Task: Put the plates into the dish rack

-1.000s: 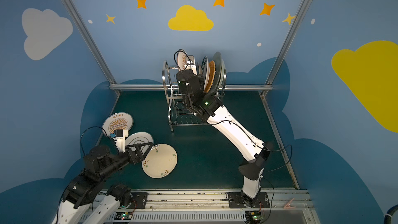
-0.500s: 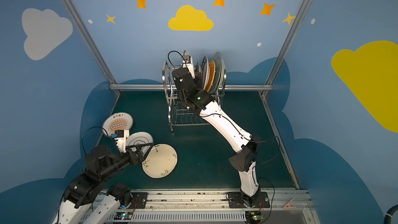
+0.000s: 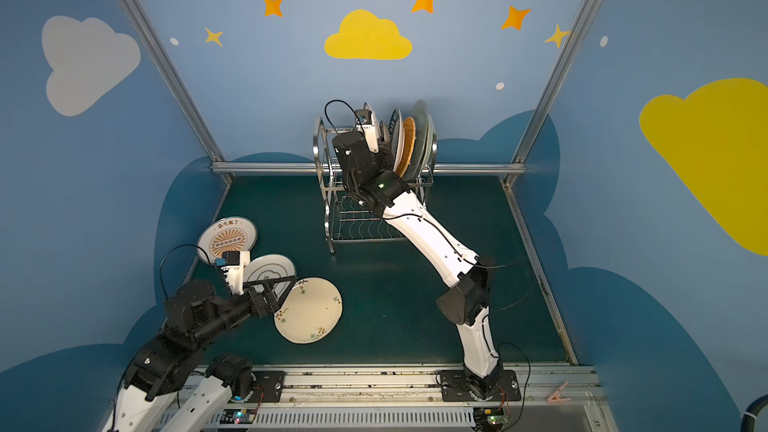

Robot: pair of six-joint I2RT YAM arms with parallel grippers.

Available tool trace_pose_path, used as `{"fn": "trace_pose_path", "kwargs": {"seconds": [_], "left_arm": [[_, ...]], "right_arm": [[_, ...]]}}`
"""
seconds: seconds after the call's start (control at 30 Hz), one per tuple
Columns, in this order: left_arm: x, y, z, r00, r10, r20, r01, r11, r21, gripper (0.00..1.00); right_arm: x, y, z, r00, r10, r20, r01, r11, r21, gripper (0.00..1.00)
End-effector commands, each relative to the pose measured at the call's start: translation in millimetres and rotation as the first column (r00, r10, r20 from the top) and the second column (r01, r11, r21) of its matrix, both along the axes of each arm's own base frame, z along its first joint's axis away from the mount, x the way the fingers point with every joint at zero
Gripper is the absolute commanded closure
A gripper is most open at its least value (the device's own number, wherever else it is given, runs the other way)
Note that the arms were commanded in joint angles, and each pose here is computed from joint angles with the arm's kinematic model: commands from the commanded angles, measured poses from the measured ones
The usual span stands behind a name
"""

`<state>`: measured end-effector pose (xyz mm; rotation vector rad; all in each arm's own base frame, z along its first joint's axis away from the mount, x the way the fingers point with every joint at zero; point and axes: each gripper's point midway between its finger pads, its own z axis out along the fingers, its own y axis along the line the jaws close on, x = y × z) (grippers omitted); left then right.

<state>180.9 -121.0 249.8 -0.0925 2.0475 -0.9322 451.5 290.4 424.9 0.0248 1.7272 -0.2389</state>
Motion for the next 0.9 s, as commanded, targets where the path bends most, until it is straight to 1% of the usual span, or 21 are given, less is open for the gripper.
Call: {"fn": "trace_pose_path", "kwargs": {"seconds": [0.0,0.43,0.87], "left_arm": [[0,1,3,1.000,0.000,0.022,0.000,1.000,0.000,0.00],[0,2,4,1.000,0.007,0.026,-0.007,1.000,-0.004,0.00],[0,3,5,1.000,0.012,0.028,-0.012,1.000,-0.007,0.00]], "right_arm": [[0,-6,9,0.999,-0.032,0.020,0.031,0.998,0.060,1.00],[-2,-8,-10,0.998,-0.058,-0.028,0.060,0.995,0.078,1.00],[-9,-16,-16,0.994,-0.100,-0.048,0.103,0.993,0.060,1.00]]}}
